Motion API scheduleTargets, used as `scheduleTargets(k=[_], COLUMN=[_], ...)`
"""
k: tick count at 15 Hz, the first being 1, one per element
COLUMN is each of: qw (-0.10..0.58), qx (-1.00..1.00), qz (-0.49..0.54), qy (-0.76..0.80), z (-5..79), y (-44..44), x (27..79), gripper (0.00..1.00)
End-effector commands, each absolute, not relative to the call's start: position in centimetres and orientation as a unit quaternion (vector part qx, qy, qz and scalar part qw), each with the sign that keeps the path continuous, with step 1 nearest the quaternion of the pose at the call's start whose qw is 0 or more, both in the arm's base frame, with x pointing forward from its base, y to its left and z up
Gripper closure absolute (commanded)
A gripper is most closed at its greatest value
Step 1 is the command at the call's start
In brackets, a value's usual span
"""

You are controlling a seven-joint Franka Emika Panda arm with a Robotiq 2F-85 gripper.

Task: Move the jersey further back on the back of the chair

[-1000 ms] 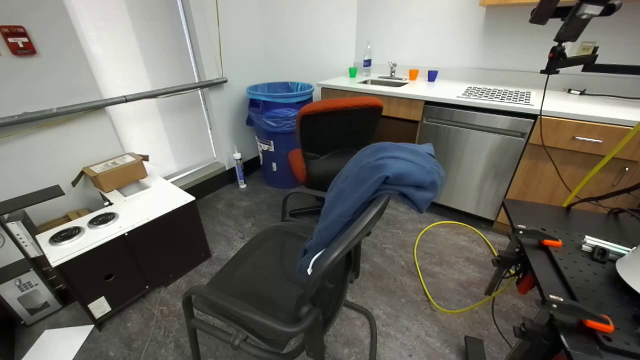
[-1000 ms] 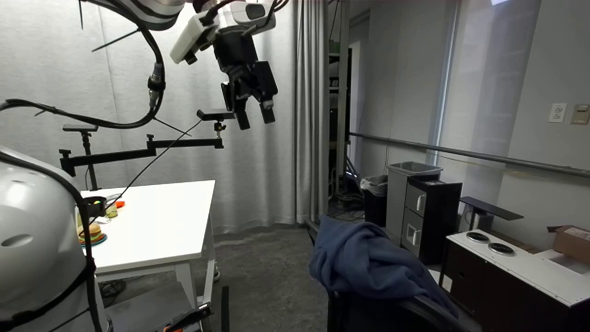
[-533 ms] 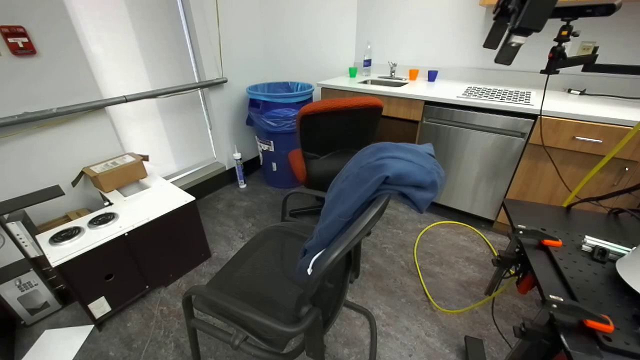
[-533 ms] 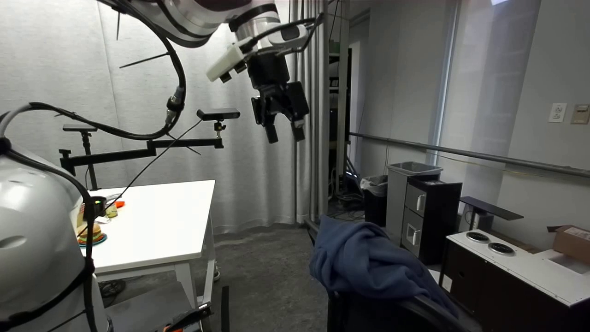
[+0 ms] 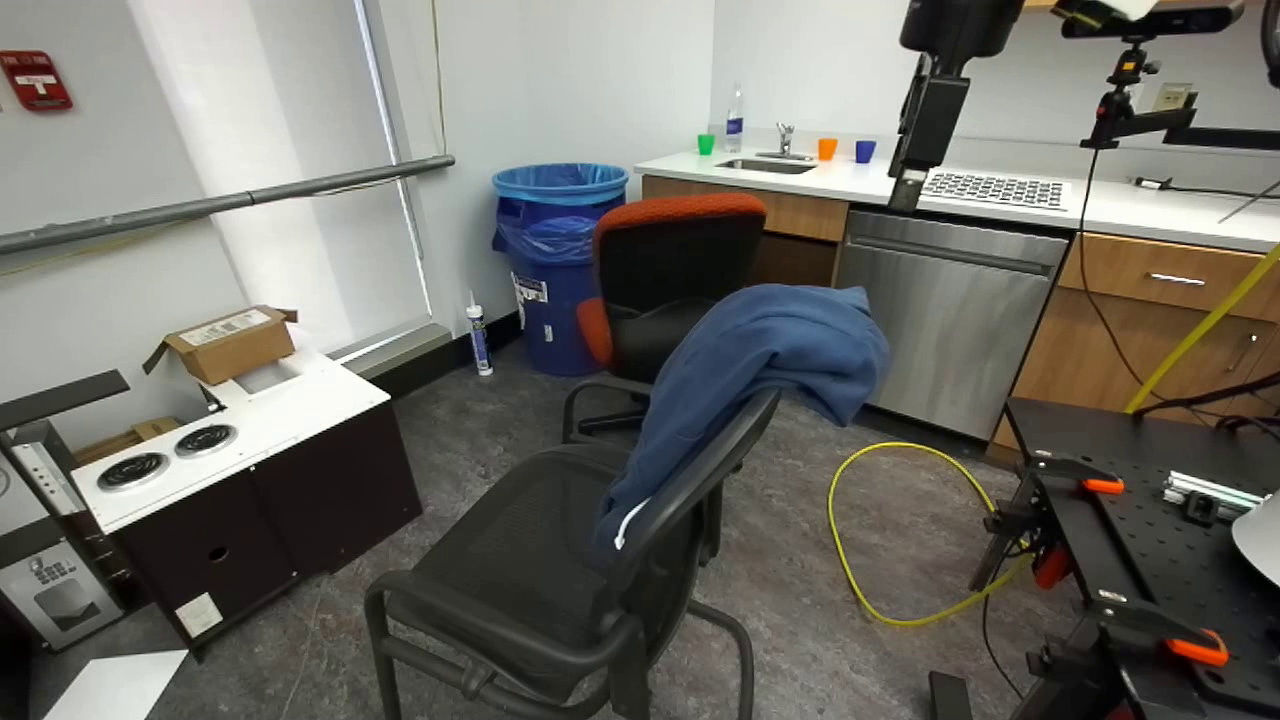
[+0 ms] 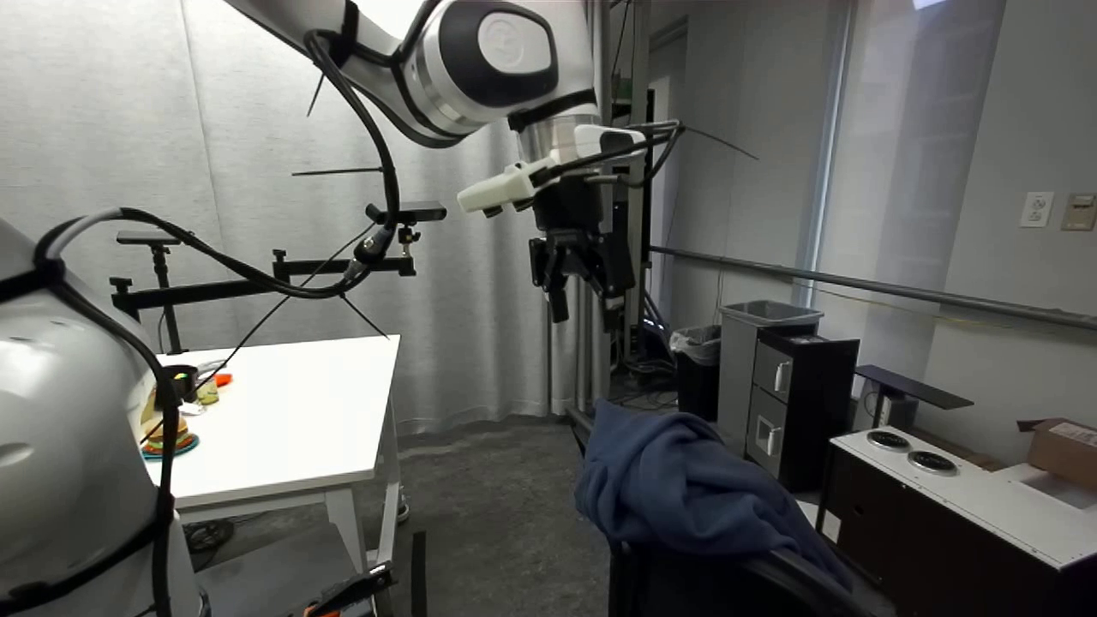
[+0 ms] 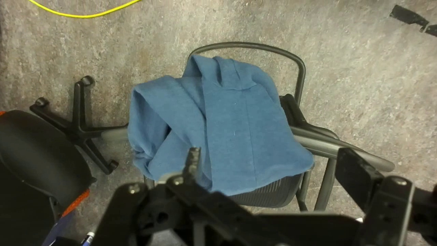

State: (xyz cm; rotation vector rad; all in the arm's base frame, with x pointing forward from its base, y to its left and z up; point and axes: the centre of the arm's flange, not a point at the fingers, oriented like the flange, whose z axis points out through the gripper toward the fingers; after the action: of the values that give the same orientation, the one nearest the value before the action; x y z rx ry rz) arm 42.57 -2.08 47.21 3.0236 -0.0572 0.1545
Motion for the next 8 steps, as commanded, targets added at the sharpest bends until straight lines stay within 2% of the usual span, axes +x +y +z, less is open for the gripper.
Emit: scheduleTargets(k=[1,8], qw=[0.063,0.052], qx=[0.996,0.997], qz=[0.042,0.011], qy=[-0.037,-0.048], z=[45.5,41.8], y=[-3.9,-5.2], x=[46.1,50.6], gripper=[0.0,0.0])
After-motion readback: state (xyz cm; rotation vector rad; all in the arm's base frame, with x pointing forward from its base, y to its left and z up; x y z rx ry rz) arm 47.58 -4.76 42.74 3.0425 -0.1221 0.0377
